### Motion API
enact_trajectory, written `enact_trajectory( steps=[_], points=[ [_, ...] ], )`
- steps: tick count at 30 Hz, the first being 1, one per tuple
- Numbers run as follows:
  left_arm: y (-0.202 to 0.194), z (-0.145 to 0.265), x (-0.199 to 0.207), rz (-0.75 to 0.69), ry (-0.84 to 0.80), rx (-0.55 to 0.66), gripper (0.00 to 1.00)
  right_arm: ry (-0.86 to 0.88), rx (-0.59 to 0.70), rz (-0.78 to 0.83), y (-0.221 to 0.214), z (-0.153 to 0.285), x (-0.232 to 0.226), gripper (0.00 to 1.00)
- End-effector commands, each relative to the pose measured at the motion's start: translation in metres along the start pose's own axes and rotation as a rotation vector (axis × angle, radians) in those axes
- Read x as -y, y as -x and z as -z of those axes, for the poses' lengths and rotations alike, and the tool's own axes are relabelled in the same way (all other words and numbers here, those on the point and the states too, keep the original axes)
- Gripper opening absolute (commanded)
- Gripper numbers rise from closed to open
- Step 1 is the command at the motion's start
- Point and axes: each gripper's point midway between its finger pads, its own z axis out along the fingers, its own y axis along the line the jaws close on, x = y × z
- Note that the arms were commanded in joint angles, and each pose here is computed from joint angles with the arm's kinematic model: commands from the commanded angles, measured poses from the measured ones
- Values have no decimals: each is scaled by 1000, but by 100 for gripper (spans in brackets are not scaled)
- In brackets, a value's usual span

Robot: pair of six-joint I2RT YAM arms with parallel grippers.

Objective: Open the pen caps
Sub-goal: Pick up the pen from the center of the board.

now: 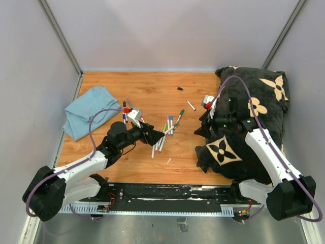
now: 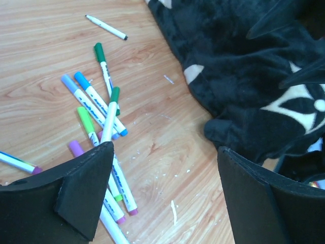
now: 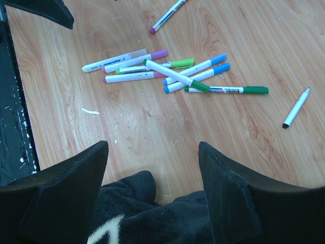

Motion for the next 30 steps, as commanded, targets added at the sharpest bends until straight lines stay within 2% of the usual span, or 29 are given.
enact_trajectory(
  steps=[1, 6, 13, 30],
  points=[
    [-2, -8, -18, -134, 194, -79, 87, -7, 2, 23, 6, 4, 3, 73],
    [-11, -11, -30, -207, 323, -193, 87, -7, -9, 13, 3, 1, 5, 73],
    [-19, -27, -31, -269, 341, -295, 87, -16, -20, 10, 0, 1, 8, 73],
    [-31, -50, -44, -333, 365, -379, 87, -1, -30, -5, -4, -2, 7, 73]
  ],
)
